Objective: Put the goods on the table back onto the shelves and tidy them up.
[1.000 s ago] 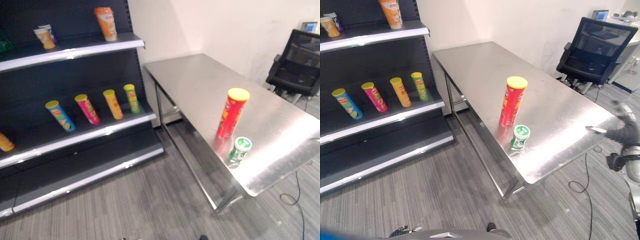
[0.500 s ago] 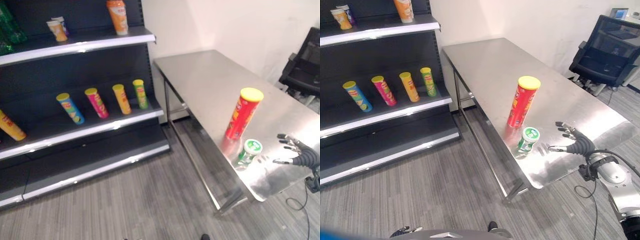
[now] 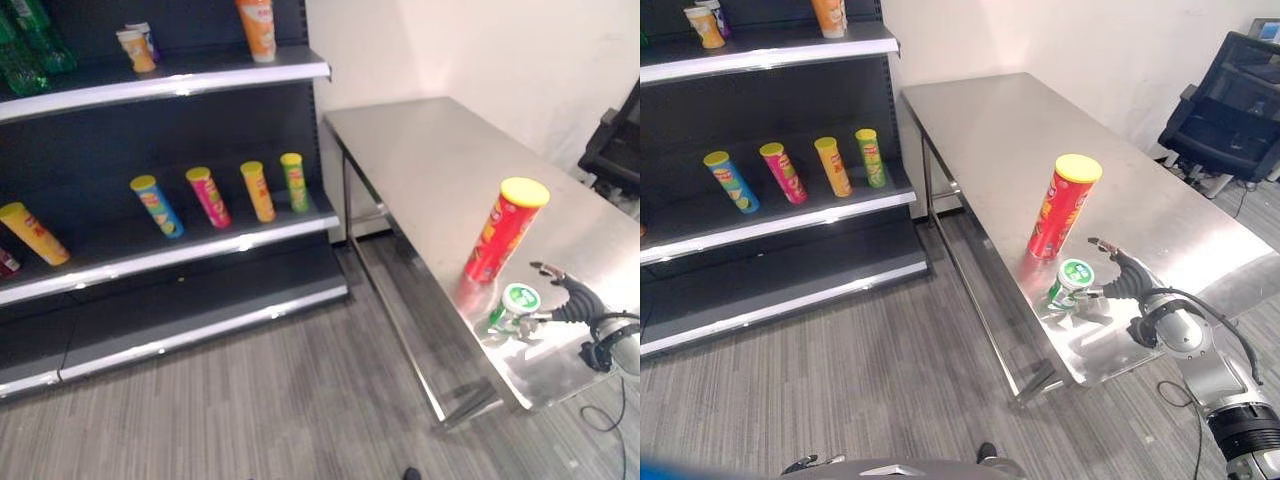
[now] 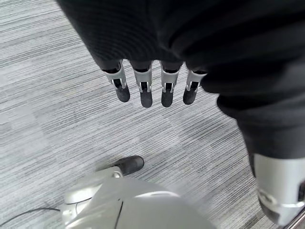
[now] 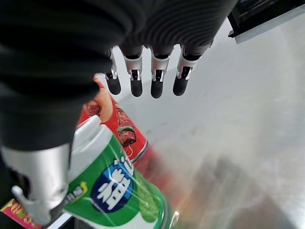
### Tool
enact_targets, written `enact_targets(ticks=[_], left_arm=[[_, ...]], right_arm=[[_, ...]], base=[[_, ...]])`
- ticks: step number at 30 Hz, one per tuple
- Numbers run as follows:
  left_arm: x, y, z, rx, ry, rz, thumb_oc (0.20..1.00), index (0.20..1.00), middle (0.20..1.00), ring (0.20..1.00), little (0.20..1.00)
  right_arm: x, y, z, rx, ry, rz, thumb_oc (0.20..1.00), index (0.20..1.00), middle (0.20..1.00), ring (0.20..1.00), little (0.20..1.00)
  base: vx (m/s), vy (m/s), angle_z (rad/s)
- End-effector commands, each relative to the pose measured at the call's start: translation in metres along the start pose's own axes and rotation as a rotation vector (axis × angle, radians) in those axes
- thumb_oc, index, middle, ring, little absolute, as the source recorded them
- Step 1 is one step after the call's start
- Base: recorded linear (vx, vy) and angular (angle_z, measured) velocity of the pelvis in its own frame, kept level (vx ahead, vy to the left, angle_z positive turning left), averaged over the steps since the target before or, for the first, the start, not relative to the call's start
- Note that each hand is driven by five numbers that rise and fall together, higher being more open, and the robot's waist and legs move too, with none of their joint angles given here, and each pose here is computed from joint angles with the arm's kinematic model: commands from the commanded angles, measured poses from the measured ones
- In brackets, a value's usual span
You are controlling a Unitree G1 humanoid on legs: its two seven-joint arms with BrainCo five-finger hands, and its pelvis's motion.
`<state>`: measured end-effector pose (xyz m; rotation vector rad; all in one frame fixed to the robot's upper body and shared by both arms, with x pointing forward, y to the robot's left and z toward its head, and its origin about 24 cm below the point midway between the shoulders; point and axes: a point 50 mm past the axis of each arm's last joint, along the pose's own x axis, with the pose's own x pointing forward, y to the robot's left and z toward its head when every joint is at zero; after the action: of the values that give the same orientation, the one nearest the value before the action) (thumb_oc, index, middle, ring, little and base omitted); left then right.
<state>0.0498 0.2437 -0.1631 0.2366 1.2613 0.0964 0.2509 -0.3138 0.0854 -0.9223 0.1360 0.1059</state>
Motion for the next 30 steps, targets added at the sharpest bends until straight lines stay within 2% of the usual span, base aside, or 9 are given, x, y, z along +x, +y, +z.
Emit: enact_targets(ticks=[1,14,24,25,26,27,30], left_arm=[[0.003,0.013,0.018,0.068,-0.043,0.042,1.000,1.000,1.000,1.000,1.000],[0.003,0.014,0.017,0.076,-0.045,0.036,1.000,1.000,1.000,1.000,1.000],[0.003,0.014,0.018,0.079,-0.047,0.039,1.000,1.000,1.000,1.000,1.000],[0.003,0.014,0.018,0.079,-0.047,0.040,1.000,1.000,1.000,1.000,1.000],[0.003,0.014,0.018,0.078,-0.048,0.040,1.000,1.000,1.000,1.000,1.000],[0.003,0.014,0.018,0.075,-0.046,0.041,1.000,1.000,1.000,1.000,1.000],[0.003,0.013,0.018,0.074,-0.047,0.044,1.000,1.000,1.000,1.000,1.000]], right_arm=[[0.016,-0.010,0.018,-0.054,-0.070,-0.036,1.000,1.000,1.000,1.000,1.000],[0.018,0.005,0.027,-0.063,-0.115,0.088,1.000,1.000,1.000,1.000,1.000],[0.020,0.012,0.029,-0.058,-0.122,0.087,1.000,1.000,1.000,1.000,1.000],[0.020,0.012,0.029,-0.058,-0.123,0.087,0.906,0.906,0.906,0.906,0.906],[0.020,0.013,0.028,-0.063,-0.121,0.081,0.511,0.511,0.511,0.511,0.511],[0.020,0.013,0.028,-0.064,-0.118,0.075,0.200,0.200,0.200,0.200,0.200],[0.019,0.013,0.026,-0.071,-0.111,0.045,0.200,0.200,0.200,0.200,0.200]], base=[[0.00,0.000,0.00],[0.00,-0.001,0.01],[0.00,0.000,0.00],[0.00,0.000,0.00],[0.00,0.000,0.00],[0.00,0.000,0.00],[0.00,0.000,0.00]])
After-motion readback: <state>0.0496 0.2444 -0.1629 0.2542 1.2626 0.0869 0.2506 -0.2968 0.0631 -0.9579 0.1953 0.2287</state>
